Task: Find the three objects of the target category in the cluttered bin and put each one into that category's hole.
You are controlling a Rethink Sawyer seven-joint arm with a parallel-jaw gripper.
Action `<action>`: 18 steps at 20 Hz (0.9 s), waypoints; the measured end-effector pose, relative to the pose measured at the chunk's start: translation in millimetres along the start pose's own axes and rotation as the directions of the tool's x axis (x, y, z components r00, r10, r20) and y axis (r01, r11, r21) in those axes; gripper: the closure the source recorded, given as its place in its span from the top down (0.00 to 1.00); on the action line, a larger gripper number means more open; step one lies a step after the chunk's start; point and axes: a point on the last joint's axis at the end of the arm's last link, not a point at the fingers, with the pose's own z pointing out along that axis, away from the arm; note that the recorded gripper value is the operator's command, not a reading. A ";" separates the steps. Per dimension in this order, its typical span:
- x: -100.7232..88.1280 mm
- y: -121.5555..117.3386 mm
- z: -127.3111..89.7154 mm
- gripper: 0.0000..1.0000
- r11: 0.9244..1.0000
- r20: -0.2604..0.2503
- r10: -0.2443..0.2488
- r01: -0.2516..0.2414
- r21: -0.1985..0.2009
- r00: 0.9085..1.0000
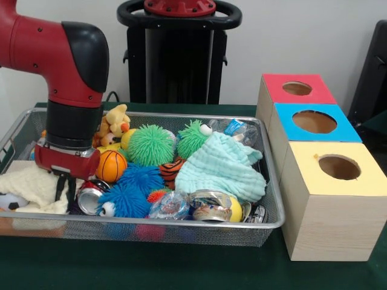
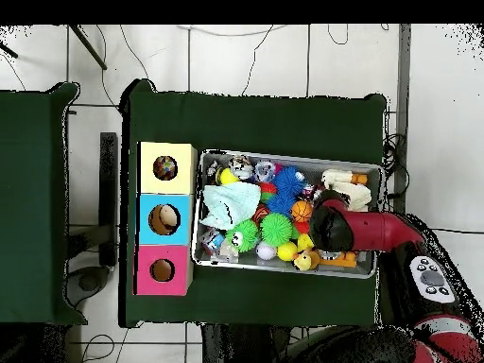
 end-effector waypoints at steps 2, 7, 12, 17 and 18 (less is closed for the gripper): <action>-0.4 -0.3 -0.4 0.00 1.000 0.001 0.000 0.000 0.001 1.000; -9.4 -4.4 -8.1 0.00 1.000 0.011 0.003 -0.003 0.006 1.000; -37.2 -10.9 -38.0 0.00 0.998 -0.025 0.047 -0.046 0.031 0.999; -80.7 -15.8 -94.0 0.00 0.989 -0.140 0.131 -0.119 0.093 0.981; -85.5 -16.0 -101.2 0.00 0.987 -0.156 0.140 -0.125 0.102 0.978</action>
